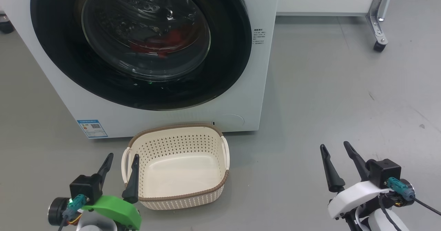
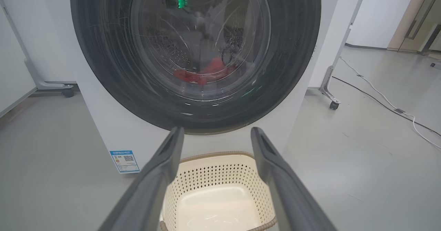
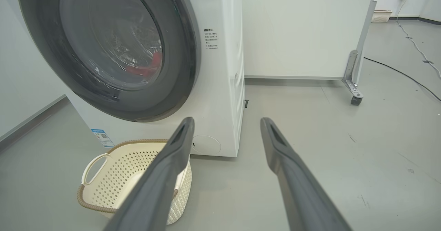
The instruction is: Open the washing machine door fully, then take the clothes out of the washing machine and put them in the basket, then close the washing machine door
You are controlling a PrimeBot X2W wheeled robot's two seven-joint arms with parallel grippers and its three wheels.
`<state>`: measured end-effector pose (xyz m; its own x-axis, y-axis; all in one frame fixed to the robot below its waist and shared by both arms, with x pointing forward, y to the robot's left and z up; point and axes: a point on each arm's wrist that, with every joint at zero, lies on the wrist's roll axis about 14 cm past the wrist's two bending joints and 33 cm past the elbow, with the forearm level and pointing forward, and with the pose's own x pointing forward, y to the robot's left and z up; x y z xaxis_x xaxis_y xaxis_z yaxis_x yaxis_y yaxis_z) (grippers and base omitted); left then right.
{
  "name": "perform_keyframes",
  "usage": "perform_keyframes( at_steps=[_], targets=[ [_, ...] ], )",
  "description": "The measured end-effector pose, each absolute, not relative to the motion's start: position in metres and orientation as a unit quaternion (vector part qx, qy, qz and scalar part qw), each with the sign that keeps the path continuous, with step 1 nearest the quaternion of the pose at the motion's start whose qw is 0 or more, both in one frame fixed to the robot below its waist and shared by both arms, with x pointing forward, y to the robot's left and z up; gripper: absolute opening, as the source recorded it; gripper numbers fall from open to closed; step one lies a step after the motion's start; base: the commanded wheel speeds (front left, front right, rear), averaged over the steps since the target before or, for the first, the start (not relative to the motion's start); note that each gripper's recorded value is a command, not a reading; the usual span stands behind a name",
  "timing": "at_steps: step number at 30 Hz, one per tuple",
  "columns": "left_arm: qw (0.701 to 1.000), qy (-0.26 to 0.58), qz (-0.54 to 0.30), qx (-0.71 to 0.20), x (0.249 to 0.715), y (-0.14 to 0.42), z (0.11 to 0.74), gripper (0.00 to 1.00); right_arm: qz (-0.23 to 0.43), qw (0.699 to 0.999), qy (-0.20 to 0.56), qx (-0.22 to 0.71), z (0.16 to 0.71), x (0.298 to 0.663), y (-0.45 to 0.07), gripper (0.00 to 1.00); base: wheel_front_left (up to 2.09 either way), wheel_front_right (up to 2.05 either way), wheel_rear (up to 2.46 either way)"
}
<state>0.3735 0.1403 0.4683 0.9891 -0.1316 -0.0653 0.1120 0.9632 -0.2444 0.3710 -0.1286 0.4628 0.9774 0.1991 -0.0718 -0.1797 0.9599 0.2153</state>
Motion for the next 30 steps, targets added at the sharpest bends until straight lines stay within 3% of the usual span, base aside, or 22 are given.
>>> perform_keyframes(
  at_steps=[17, 18, 20, 30],
  targets=[
    [0.989, 0.048, -0.052, -0.127, 0.373, 0.1433, 0.4632, 1.0, 0.086, 0.988, 0.053, 0.114, 0.4578, 0.372, -0.13, 1.0, 0.0, 0.0, 0.0],
    [0.989, 0.048, -0.051, -0.127, 0.373, 0.1437, 0.463, 1.0, 0.087, 0.988, 0.054, 0.114, 0.4575, 0.372, -0.1296, 0.86, 0.0, 0.0, 0.0],
    [0.989, 0.048, -0.049, -0.127, 0.373, 0.1447, 0.4626, 1.0, 0.088, 0.988, 0.055, 0.115, 0.457, 0.3719, -0.1289, 0.0, 0.0, 0.0, 0.0],
    [0.99, 0.05, -0.042, -0.128, 0.3729, 0.1483, 0.4612, 1.0, 0.092, 0.987, 0.057, 0.116, 0.4554, 0.3725, -0.1279, 0.0, 0.0, 0.0, 0.0]
  ],
)
